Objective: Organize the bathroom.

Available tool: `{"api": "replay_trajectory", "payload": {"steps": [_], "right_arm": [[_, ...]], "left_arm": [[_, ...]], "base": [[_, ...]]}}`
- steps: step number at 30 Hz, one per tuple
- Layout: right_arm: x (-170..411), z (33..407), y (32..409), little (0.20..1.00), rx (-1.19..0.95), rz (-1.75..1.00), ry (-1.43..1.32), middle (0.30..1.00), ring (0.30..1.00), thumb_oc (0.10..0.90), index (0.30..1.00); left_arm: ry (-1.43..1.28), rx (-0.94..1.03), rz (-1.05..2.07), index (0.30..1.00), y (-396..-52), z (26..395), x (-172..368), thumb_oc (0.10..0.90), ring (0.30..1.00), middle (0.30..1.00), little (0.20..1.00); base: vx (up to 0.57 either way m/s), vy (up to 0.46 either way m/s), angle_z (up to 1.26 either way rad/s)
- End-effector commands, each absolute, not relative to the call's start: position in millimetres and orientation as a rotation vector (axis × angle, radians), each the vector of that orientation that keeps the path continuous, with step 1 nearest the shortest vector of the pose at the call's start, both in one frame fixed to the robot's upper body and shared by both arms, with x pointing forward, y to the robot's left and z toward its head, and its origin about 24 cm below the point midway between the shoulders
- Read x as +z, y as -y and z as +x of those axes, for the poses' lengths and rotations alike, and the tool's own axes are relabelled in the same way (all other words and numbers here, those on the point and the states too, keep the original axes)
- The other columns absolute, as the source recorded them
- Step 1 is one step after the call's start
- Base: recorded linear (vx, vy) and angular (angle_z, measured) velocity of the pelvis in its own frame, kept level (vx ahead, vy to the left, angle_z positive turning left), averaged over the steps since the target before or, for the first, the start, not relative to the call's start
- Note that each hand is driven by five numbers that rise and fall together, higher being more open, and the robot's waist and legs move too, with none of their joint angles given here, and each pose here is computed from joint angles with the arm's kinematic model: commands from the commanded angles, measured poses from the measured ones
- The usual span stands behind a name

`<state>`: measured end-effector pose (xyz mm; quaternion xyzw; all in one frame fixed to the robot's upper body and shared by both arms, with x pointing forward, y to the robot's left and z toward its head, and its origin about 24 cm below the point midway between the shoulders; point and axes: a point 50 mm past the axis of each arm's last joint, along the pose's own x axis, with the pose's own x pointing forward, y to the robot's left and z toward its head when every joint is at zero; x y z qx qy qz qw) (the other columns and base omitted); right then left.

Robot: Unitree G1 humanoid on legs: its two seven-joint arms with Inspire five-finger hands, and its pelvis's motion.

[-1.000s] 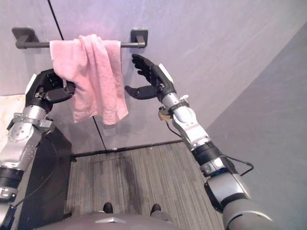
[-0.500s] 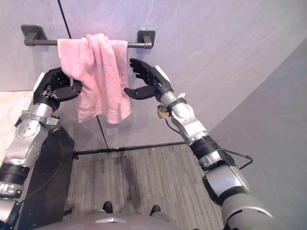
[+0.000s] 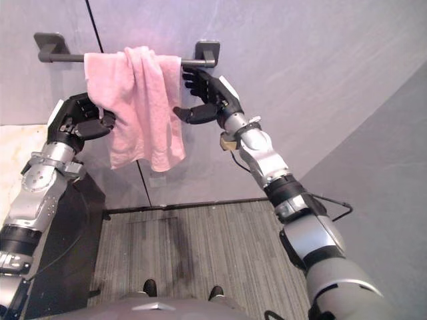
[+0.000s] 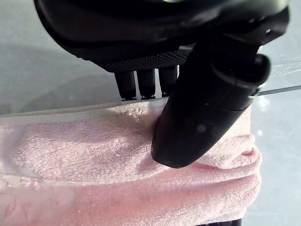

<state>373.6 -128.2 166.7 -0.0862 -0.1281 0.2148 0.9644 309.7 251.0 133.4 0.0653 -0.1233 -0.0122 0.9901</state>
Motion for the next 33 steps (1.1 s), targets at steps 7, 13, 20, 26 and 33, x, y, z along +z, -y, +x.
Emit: {"api": "replay_trajectory", "payload": {"steps": [7,13,20,26,33], "right_arm": [[244.4,380.7,130.2,0.585,0.416,-0.152,0.544,0.585,0.585,0.590,0.585],[245.1,381.8,128.6,0.615,0.415,-0.143,0.543,0.615,0.615,0.610,0.615],[246.3,382.8,124.1,0.900,0.423,-0.149,0.541,0.900,0.900,0.800,0.900],[246.6,383.3,122.7,0.559,0.418,-0.151,0.539,0.559,0.559,0.573,0.559],[247.7,383.1,123.5,0.300,0.402,-0.143,0.557,0.300,0.300,0.400,0.300]], "left_arm": [[0.425,-0.143,0.170,0.300,-218.6,329.2,180.0,0.400,0.300,0.300,0.300],[0.427,-0.146,0.165,0.300,-216.3,330.1,181.1,0.400,0.300,0.300,0.300],[0.426,-0.146,0.165,0.300,-214.6,331.1,181.2,0.400,0.300,0.300,0.300],[0.421,-0.150,0.166,0.300,-213.7,331.2,179.5,0.400,0.300,0.300,0.300],[0.420,-0.150,0.163,0.300,-214.2,330.7,179.9,0.400,0.300,0.300,0.300]], "base": [[0.00,0.000,0.00],[0.00,0.000,0.00],[0.00,0.000,0.00],[0.00,0.000,0.00],[0.00,0.000,0.00]]}}
